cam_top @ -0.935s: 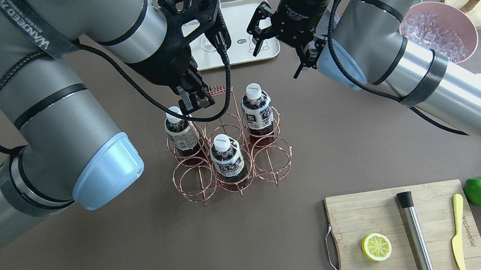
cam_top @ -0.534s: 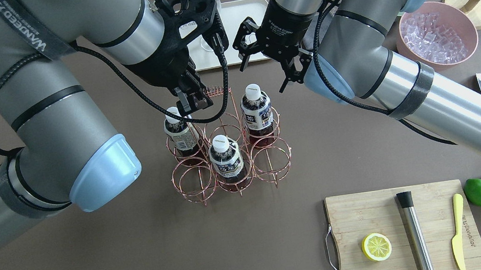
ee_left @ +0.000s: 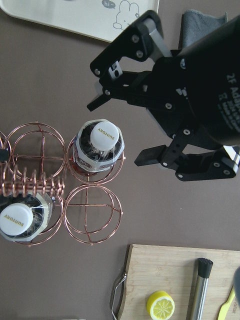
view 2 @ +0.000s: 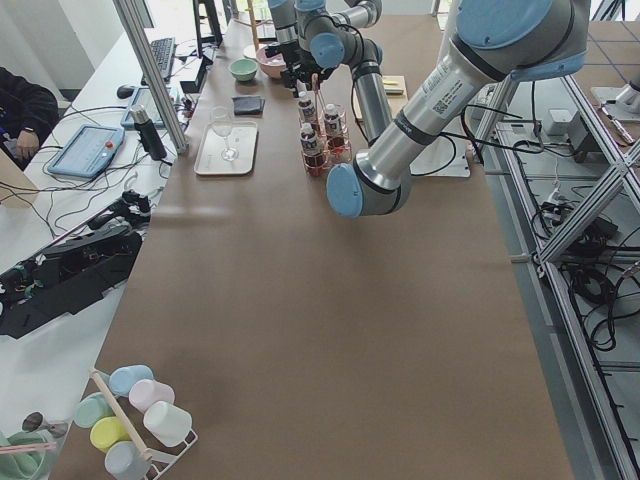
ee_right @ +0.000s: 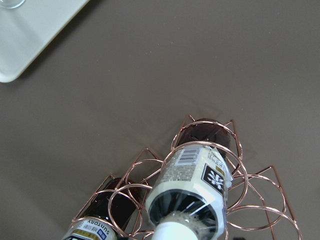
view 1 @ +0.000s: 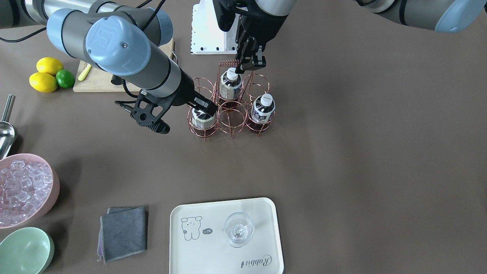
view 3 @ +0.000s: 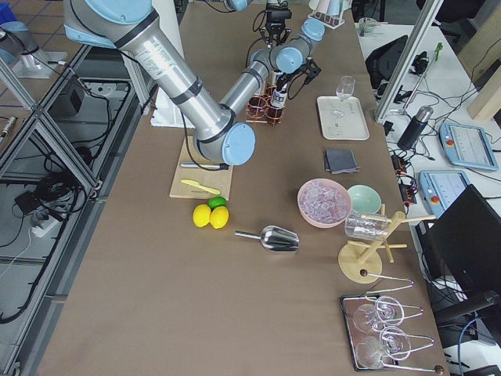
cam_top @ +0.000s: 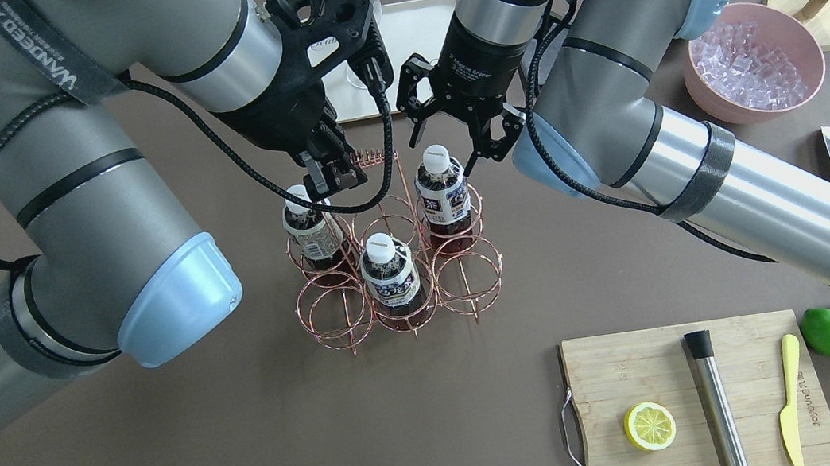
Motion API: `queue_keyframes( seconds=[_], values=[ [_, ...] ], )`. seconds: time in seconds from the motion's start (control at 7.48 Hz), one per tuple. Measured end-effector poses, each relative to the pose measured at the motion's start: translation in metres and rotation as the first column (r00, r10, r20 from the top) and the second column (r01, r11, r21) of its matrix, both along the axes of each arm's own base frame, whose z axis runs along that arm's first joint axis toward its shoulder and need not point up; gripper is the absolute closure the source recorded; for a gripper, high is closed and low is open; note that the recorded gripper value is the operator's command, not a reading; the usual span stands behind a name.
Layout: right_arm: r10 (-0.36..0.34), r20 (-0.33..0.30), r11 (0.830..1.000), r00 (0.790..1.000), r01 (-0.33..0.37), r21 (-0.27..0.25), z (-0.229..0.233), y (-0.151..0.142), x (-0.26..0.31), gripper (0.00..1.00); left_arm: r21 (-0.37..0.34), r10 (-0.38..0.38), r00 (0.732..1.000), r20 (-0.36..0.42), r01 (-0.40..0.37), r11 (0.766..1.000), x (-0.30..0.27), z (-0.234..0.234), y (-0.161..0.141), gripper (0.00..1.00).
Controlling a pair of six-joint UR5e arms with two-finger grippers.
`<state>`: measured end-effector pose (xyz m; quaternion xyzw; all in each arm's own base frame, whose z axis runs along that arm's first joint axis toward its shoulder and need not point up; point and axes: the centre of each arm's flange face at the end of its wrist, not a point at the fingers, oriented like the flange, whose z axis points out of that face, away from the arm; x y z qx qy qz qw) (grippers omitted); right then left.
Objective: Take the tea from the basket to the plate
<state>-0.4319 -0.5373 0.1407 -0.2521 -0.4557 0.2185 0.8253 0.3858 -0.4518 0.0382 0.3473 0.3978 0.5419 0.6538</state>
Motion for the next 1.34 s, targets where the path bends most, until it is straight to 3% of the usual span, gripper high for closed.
queue_keyframes(
  seconds=[0.13, 0.27, 0.53, 1.07, 1.34],
  values=[
    [-0.002, -0.002, 1.0, 1.0, 0.002, -0.003, 0.0, 0.003, -0.004, 0.49, 0.0, 0.0, 1.0, 0.0, 0.0, 1.0, 0.0, 0.0, 0.0, 1.0],
    [-0.005, -0.004, 1.0, 1.0, 0.005, -0.004, 0.0, 0.005, -0.007, 0.61, 0.001, 0.0, 1.0, -0.001, 0.0, 1.0, 0.0, 0.0, 0.0, 1.0],
    [-0.006, -0.01, 1.0, 1.0, 0.006, 0.001, 0.0, 0.008, -0.012, 0.97, 0.0, 0.0, 1.0, 0.0, 0.0, 1.0, 0.0, 0.0, 0.0, 1.0],
    [0.011, -0.006, 1.0, 1.0, -0.011, 0.017, -0.008, 0.006, -0.005, 1.0, -0.001, -0.004, 1.0, 0.001, 0.004, 1.0, -0.002, 0.001, -0.002, 1.0],
    [0.04, 0.022, 0.999, 0.999, -0.04, -0.002, -0.024, -0.007, 0.035, 1.0, -0.005, -0.008, 1.0, 0.004, 0.009, 1.0, -0.004, 0.005, -0.004, 1.0]
  ],
)
